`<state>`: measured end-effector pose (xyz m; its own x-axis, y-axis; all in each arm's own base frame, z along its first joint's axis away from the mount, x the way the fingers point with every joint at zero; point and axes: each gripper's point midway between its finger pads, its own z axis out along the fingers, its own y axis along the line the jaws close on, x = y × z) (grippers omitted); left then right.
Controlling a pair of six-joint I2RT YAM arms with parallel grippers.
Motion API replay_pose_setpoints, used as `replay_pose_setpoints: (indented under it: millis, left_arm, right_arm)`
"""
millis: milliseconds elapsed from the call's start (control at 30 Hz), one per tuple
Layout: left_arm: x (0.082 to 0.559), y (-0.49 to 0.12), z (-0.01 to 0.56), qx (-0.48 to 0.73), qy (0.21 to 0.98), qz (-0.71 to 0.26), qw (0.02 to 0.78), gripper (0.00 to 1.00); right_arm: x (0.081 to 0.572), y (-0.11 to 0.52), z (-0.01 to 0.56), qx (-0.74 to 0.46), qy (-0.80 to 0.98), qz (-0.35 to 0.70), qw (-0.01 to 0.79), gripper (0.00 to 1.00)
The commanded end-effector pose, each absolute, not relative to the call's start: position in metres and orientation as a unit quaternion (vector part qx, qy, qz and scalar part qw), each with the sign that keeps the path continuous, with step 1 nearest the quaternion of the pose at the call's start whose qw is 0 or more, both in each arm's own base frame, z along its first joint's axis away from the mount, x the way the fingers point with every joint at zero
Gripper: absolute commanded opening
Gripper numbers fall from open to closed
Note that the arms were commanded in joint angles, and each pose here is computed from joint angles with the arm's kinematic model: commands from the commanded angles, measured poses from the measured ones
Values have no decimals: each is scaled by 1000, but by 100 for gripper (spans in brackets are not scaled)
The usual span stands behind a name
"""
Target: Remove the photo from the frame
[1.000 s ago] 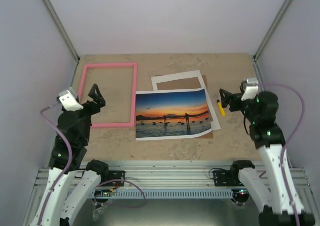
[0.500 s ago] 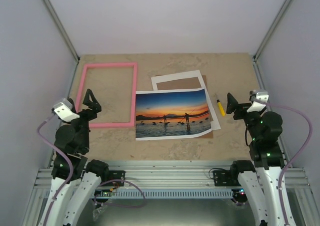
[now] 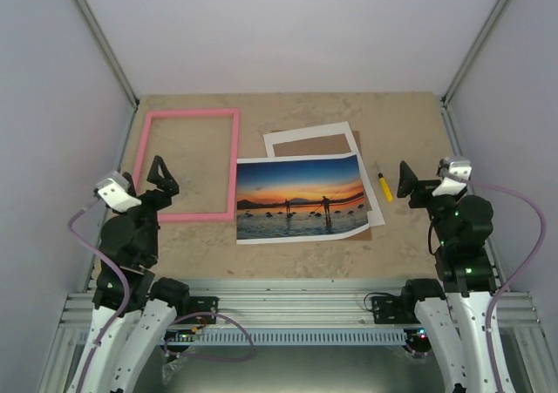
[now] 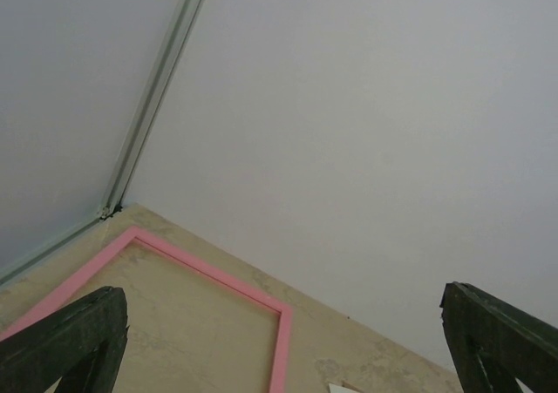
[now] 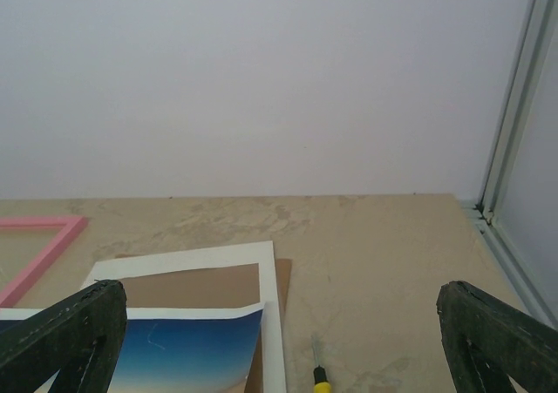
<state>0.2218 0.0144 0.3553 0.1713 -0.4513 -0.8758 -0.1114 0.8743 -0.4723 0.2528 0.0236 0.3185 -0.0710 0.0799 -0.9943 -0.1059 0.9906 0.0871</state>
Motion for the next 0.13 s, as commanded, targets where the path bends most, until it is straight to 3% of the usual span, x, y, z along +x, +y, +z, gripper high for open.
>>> replay_pose_setpoints:
  millis: [0, 100]
  left_arm:
    - [221, 16, 358, -229, 625, -123, 736, 100]
    - [220, 16, 357, -230, 626, -121, 735, 100]
  right_arm:
    - [252, 16, 321, -1, 728, 47, 683, 98]
    - [249, 16, 324, -1, 724, 45, 689, 98]
